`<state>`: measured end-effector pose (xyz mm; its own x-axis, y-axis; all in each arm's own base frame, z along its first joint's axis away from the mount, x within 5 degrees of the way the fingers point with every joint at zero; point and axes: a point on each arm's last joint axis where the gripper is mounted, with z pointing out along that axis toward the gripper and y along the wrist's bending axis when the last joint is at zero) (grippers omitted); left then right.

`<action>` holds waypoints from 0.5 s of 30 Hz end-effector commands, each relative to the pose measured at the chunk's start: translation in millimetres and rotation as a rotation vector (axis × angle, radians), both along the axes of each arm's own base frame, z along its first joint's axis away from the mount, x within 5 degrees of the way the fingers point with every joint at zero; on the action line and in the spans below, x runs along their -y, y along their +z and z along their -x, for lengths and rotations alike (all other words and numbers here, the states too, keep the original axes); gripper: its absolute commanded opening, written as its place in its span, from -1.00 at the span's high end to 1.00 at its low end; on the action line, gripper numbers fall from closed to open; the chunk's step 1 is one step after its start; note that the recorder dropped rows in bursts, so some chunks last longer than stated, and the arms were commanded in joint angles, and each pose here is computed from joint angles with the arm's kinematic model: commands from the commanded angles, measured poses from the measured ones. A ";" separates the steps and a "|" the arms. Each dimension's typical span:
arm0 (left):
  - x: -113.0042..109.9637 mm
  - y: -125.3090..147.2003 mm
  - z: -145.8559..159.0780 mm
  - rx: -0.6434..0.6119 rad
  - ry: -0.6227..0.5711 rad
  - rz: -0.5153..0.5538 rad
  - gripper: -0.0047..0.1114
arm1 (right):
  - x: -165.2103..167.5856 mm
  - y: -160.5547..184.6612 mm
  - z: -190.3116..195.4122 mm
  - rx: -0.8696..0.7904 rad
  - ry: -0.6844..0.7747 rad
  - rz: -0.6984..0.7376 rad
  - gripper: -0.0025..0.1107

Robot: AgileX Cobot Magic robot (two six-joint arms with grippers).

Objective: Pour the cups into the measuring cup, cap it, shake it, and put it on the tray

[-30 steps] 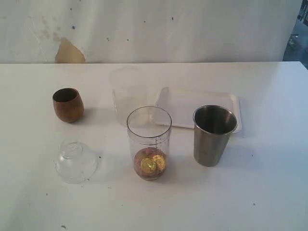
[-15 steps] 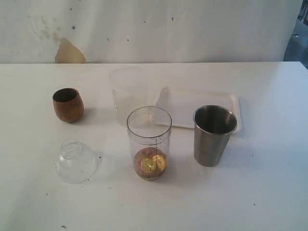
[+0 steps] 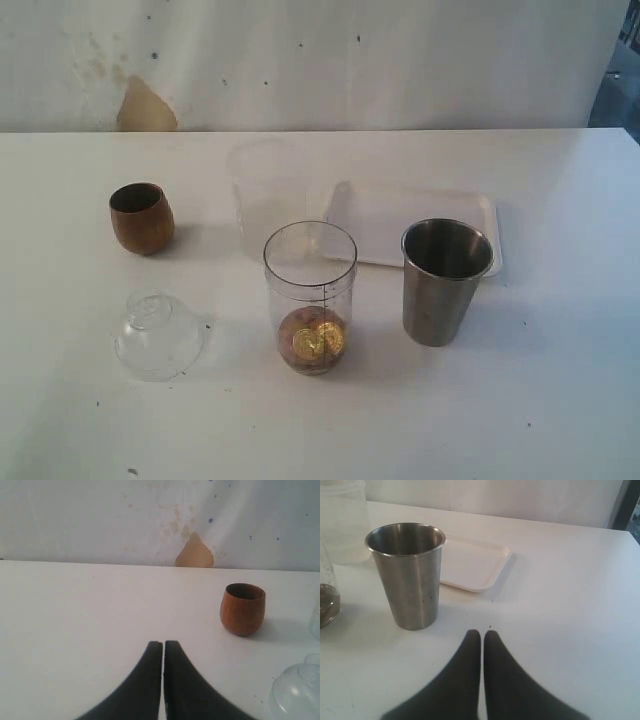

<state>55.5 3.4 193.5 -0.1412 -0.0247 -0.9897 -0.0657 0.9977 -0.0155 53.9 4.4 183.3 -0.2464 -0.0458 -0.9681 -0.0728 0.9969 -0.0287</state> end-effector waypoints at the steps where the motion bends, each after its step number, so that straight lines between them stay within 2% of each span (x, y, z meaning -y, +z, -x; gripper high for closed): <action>1: 0.0 -1.6 0.1 -0.004 0.000 0.000 0.89 | 0.2 -0.3 0.3 0.003 -0.007 -0.009 0.92; 6: -1.0 -0.3 0.0 0.005 0.000 -0.082 0.89 | 0.2 -0.3 0.3 0.003 -0.007 -0.009 0.92; 8: -1.0 4.9 -0.6 0.061 0.000 -0.100 0.89 | 0.2 -0.3 0.3 0.003 -0.007 -0.009 0.92; 10: -0.3 13.7 -0.8 0.164 0.003 -0.015 0.89 | 0.2 -0.3 0.3 0.003 -0.007 -0.009 0.92; 14: -2.2 35.7 2.5 0.427 0.009 0.243 0.89 | 0.2 -0.3 0.3 0.003 -0.007 -0.009 0.92; 15: -3.2 40.5 4.0 0.488 0.005 0.337 0.89 | 0.2 -0.3 0.3 0.003 -0.007 -0.009 0.92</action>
<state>55.5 4.1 219.4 0.1507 -0.1536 -0.9766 -0.0468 0.9856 -0.1622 53.9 4.4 183.3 -0.2464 -0.0458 -0.9681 -0.0728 0.9969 -0.0287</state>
